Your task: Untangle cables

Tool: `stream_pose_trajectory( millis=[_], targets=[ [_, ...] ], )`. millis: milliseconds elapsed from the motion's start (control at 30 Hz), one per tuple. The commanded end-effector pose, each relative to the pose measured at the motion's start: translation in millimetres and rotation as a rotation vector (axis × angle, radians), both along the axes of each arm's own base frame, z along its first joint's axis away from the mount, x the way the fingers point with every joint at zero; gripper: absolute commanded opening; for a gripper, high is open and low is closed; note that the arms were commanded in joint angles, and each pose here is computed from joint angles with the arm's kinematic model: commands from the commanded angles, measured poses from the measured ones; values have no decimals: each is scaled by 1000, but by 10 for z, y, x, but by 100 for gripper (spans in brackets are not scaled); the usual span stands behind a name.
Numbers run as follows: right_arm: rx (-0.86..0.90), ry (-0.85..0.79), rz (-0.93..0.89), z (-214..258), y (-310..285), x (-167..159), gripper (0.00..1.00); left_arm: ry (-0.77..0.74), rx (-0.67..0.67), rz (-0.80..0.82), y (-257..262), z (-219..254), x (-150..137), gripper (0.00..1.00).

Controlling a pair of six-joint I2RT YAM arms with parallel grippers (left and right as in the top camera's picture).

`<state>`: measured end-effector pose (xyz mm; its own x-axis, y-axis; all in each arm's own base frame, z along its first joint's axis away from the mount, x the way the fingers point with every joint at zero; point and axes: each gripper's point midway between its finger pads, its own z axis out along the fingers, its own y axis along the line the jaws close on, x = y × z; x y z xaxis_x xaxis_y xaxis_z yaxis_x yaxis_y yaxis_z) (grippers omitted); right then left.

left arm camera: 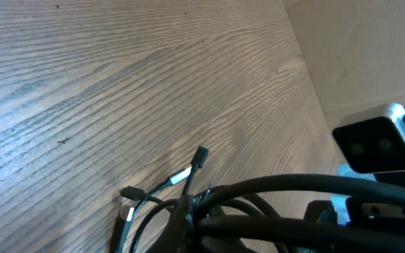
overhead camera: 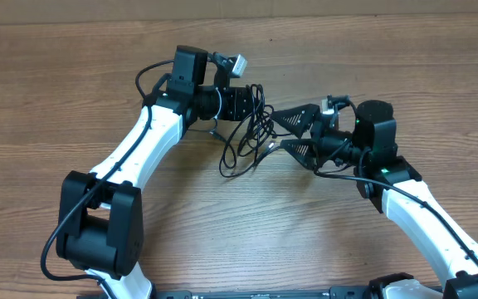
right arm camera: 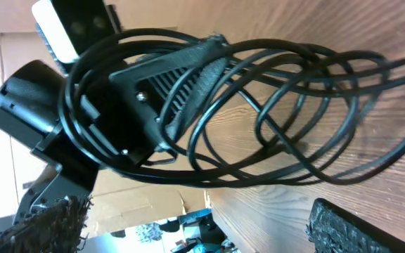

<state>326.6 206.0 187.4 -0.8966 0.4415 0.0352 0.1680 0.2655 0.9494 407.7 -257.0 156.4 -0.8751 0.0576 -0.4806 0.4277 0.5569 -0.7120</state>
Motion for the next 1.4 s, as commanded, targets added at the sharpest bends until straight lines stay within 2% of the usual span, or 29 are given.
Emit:
stream_pose_trajectory(
  millis=[0,1367],
  targets=[
    [-7,-45,-5,106,-2,13,100,28,-3,4,-19,-8,-26,4],
    [-7,-45,-5,106,-2,13,100,51,-8,16,-18,-12,-32,4]
  ],
)
